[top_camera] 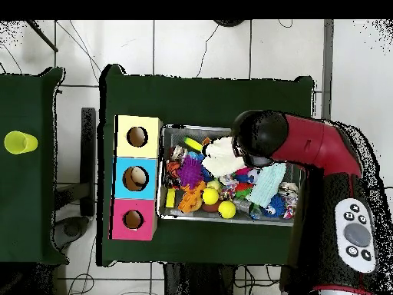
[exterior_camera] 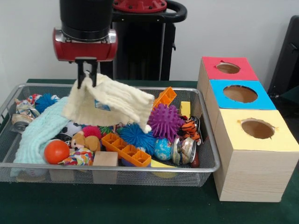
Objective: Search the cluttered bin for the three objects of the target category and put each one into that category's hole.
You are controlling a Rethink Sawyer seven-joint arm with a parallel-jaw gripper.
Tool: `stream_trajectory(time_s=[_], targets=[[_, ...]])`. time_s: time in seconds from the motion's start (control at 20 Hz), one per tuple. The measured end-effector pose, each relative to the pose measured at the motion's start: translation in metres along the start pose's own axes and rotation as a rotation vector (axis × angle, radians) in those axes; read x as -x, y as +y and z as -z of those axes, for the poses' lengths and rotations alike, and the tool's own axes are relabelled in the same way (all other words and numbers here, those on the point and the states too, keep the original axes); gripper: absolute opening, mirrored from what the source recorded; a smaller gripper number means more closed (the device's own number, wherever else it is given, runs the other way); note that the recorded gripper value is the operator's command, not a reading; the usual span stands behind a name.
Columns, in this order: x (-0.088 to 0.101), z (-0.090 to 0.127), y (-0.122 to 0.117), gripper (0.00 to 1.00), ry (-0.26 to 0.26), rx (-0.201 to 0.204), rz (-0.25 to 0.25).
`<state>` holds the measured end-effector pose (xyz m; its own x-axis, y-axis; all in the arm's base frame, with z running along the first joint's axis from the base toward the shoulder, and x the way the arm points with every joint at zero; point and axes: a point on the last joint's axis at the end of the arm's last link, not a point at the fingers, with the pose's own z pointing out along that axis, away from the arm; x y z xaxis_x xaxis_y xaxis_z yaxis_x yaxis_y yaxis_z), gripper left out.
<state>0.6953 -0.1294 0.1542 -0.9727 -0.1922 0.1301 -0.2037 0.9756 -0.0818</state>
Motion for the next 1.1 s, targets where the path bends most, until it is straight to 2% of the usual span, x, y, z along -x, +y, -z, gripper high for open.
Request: stream_trajectory(time_s=[0.5, 1.1], targets=[[0.001, 0.005, -0.046, 0.00, -0.010, -0.051, -0.028], [0.007, -0.016, -0.048, 0.00, 0.003, -0.043, -0.025]])
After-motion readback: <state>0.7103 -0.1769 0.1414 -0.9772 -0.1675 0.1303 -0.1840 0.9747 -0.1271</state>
